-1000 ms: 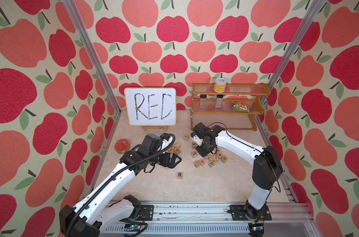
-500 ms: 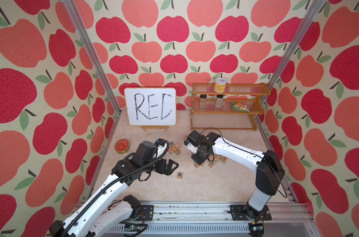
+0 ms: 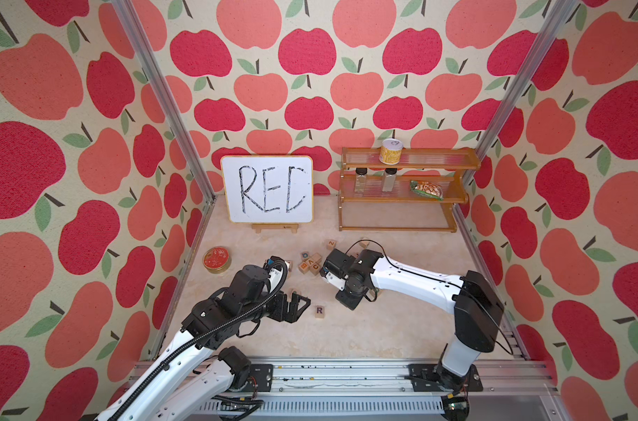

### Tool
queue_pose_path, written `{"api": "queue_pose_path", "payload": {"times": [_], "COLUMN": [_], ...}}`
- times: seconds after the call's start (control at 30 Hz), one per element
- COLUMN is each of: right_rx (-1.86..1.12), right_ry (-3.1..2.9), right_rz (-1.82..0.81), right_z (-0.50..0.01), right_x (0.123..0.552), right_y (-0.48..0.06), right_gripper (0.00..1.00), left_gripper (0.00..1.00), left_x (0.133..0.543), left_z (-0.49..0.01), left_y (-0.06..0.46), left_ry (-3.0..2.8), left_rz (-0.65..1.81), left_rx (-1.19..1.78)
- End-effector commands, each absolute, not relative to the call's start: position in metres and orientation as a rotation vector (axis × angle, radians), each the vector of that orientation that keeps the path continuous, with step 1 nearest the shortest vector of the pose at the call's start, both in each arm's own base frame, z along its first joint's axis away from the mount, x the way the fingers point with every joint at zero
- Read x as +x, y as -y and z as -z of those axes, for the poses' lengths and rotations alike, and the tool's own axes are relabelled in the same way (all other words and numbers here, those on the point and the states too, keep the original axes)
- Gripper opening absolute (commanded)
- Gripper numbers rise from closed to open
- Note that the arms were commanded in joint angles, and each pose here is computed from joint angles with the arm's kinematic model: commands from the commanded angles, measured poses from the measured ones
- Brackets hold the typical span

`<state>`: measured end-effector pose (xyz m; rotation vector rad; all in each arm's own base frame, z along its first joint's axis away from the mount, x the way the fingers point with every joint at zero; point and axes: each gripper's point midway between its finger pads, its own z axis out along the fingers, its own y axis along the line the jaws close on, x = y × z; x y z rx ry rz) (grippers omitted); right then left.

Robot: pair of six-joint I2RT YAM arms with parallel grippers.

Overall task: Assemble the uppercase word "red" with letter blocks
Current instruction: Place the letter block at the center of the board.

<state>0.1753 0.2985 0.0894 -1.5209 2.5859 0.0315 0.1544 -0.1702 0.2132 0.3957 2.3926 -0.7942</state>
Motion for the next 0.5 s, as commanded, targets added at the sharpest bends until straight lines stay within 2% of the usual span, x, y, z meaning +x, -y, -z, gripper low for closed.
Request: {"api": "queue_pose_path", "payload": {"times": [0.0,0.47], "right_rx": [-1.531,-1.597], "right_ry": [-2.59,-2.632], "right_rz": [-0.061,-0.027], "right_z": [-0.087,-0.051], "right_x": [0.162,0.137], "right_y": [-0.302,-0.304], "right_gripper": [0.12,0.13], "left_gripper": [0.99,0.99], "left_x": [0.15,0.138], "left_z": [-0.204,-0.207], "left_y": [0.161,0.154], "left_ry": [-2.429,-2.429], "left_rz": [0.757,0.763], "left_rx": [0.335,0.292]}}
